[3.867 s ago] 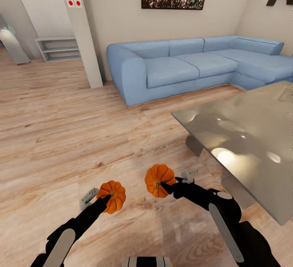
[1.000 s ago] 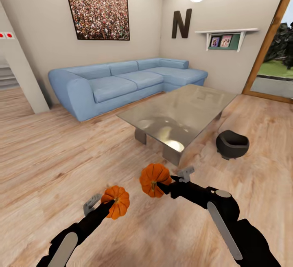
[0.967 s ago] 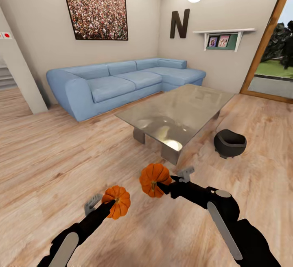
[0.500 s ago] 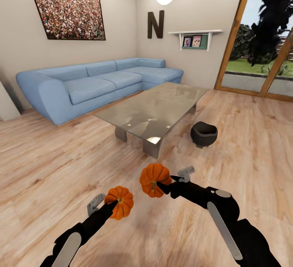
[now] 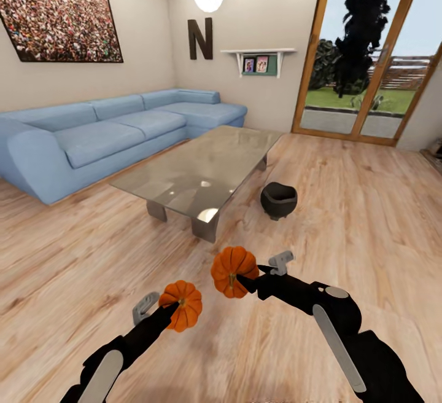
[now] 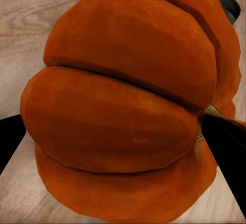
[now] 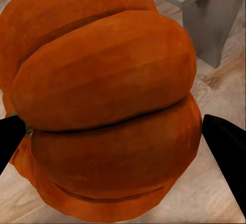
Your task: Place each of the two pumpkins and all three candles from the living room inside a cabinet in the living room (use any cabinet), then make sure every cabinet is closed, and position the cauldron so it is next to a table in the living room.
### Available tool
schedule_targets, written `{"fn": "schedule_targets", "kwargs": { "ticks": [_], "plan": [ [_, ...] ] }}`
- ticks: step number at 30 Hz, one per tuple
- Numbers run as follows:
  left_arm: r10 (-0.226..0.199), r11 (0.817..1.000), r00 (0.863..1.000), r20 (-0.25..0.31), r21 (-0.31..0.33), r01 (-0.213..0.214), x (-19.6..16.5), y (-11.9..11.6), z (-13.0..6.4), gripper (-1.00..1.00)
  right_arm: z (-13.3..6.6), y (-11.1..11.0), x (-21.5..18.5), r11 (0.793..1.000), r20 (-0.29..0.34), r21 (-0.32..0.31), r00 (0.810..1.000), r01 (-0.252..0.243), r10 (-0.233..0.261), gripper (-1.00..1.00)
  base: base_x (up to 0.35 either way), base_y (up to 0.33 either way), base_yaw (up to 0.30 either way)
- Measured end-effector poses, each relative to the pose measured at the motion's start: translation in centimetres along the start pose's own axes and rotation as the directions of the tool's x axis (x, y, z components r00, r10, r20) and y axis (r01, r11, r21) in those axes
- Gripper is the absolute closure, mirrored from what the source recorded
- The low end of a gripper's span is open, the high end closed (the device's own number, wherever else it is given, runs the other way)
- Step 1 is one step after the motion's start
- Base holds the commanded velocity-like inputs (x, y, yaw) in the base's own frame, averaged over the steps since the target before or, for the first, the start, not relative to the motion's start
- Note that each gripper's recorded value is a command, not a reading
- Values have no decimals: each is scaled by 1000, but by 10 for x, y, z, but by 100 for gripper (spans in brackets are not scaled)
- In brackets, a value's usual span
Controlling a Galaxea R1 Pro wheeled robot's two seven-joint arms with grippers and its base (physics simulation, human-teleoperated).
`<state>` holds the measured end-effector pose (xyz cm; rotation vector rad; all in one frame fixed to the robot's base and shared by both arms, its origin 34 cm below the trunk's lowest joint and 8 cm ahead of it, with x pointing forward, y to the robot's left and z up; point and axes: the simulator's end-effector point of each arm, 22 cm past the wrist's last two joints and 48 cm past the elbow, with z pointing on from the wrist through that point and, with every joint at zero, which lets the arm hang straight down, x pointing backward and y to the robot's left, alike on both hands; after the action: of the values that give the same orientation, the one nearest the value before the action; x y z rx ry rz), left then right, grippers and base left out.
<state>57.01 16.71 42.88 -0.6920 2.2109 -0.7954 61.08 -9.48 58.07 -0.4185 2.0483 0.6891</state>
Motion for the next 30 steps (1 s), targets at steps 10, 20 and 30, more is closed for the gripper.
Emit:
{"fn": "schedule_targets", "kwargs": {
  "ticks": [10,20,30],
  "plan": [
    [2,1000,1000,6,3,-2,-1,-1,0,100,0,-1,-2,1000,2,3,1000,2,-2,100,-108,-35,-298],
    [3,1000,1000,10,4,-3,-2,-2,-1,100,-1,-1,-5,1000,8,4,1000,3,-3,100,-158,-33,-298],
    [4,1000,1000,13,7,-4,-3,-3,-1,100,-3,-2,-7,1000,12,7,1000,5,-5,100,-96,0,-298]
  ]
}}
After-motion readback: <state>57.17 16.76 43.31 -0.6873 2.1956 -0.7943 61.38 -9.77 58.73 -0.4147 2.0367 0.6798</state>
